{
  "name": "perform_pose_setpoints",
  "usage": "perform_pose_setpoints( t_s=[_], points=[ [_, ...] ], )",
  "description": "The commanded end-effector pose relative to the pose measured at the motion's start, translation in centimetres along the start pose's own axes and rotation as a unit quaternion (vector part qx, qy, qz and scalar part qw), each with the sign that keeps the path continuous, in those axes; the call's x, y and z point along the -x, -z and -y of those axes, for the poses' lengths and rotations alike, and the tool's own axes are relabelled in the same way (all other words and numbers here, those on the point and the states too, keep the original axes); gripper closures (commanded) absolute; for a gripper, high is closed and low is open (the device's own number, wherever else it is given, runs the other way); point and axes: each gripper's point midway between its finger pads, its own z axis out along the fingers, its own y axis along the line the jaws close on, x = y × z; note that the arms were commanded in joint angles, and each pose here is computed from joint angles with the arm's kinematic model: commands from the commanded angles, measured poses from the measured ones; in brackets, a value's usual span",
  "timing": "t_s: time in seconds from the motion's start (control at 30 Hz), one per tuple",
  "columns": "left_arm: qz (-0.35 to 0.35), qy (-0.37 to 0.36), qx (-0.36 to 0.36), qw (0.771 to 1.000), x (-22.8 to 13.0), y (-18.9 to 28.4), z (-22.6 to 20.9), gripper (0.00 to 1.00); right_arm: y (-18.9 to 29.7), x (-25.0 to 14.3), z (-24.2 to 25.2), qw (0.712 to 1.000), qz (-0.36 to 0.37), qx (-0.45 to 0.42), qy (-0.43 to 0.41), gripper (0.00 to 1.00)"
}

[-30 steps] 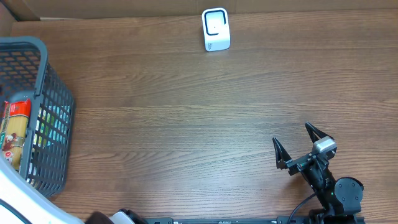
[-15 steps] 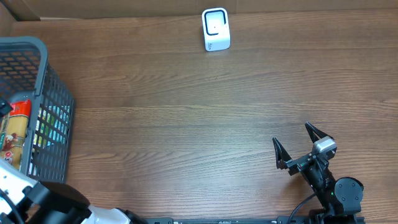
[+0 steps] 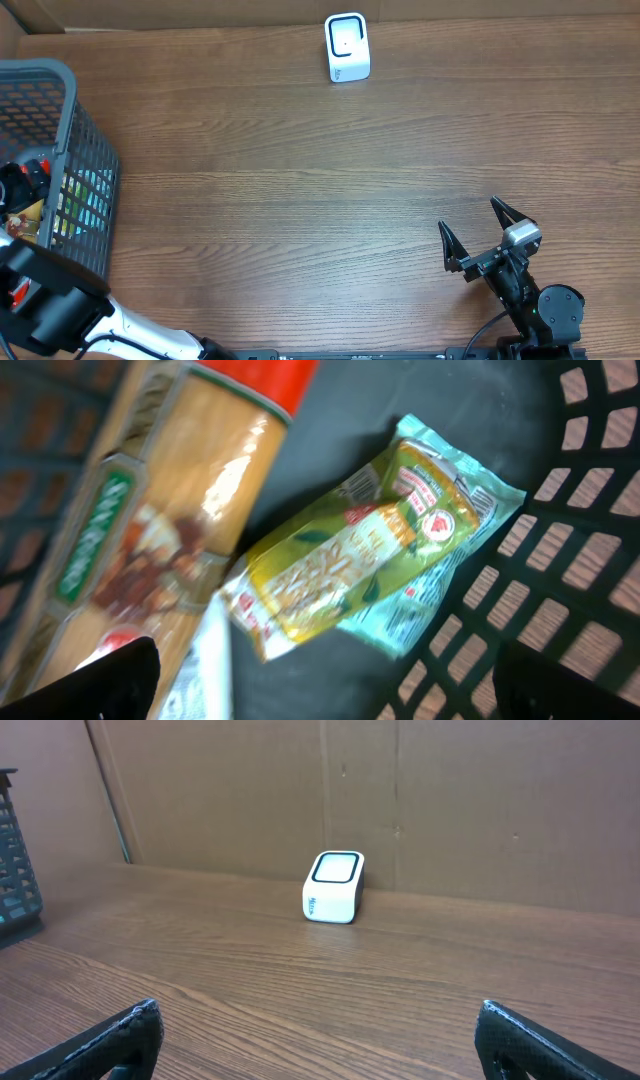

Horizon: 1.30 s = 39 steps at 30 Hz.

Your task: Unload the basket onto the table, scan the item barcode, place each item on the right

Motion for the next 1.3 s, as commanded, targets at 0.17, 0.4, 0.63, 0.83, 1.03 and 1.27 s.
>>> perform_pose_setpoints(
  t_s=[0.17,0.4,0.63,0.83,1.03,1.27],
  points=[
    [-0.046,-0.099,-0.028,0.994,0.3,-5.8,3.0,0.17,0.0,-0.3,0.0,1.000,0.000,0.001,0.000,0.00],
    [-0.072,-0.104,-0.019,0.992,0.0,-9.0,2.6,0.28,0.0,-0.3,0.0,1.000,0.000,0.001,0.000,0.00],
    [-0.055,-0.104,-0.010,0.993,0.8,-9.2,2.3,0.63,0.0,-0.3,0.0,1.000,0.000,0.001,0.000,0.00],
    [-0.060,-0.101,0.019,0.993,0.9,-9.1,1.4,0.96,0.0,-0.3,0.0,1.000,0.000,0.001,0.000,0.00],
    [-0.029,-0.038,0.049,0.998,3.2,-6.5,0.8,0.96,0.0,-0.3,0.0,1.000,0.000,0.001,0.000,0.00],
    [0.065,0.030,0.064,0.995,8.1,1.6,1.2,0.96,0.0,-0.3,0.0,1.000,0.000,0.001,0.000,0.00]
  ],
)
